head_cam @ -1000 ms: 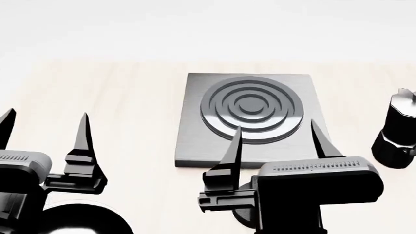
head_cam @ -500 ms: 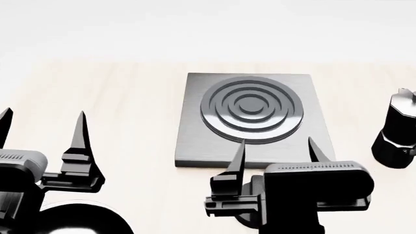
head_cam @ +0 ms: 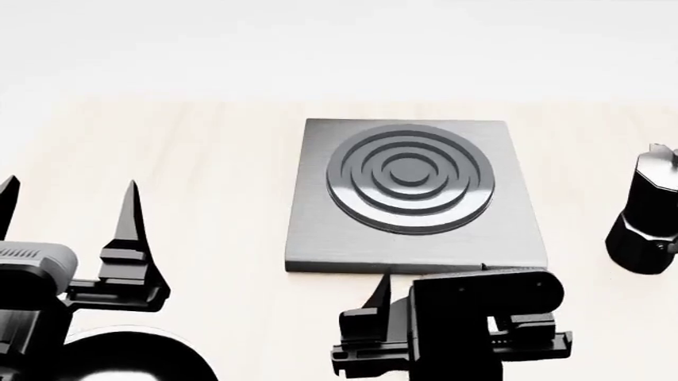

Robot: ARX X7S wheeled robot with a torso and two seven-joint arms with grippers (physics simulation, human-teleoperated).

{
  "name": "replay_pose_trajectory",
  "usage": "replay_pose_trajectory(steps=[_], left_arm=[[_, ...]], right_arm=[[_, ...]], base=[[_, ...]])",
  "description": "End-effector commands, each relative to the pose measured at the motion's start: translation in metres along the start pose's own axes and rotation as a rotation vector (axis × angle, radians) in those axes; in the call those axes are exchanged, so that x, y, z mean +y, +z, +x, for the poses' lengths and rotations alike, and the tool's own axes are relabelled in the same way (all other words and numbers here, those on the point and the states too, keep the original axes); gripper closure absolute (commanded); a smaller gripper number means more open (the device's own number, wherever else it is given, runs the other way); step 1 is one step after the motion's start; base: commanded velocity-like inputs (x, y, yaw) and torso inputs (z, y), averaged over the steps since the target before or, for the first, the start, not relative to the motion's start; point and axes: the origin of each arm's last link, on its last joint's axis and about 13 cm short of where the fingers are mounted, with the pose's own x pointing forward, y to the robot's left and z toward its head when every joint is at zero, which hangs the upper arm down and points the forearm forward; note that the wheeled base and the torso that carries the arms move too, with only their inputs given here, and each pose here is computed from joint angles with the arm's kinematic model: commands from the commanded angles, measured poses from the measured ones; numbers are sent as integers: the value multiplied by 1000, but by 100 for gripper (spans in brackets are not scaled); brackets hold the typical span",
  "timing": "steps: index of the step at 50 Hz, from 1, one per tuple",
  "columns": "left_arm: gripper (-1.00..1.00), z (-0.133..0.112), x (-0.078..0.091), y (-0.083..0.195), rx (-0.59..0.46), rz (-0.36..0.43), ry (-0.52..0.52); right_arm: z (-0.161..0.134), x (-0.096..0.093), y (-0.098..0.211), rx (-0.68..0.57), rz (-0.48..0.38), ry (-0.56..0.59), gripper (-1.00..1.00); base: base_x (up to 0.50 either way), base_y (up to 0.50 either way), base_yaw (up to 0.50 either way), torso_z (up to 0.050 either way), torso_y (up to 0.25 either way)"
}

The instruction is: Turn on the stove.

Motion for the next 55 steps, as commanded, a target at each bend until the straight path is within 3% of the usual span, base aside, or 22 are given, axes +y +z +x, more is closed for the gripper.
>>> replay_pose_trajectory(steps=[1,30,55], left_arm=[[-100,0,0,-1,3,1,2],[-100,-1,-1,-1,5,-1,2],[-100,0,-1,-2,6,2,5]], right_arm=[[4,2,-7,71,8,9,-100],[13,4,-18,202,86,-9,-100],[26,8,-28,279,88,-4,-100]], base=[[0,0,0,0,0],[0,0,0,0,0],[0,0,0,0,0]])
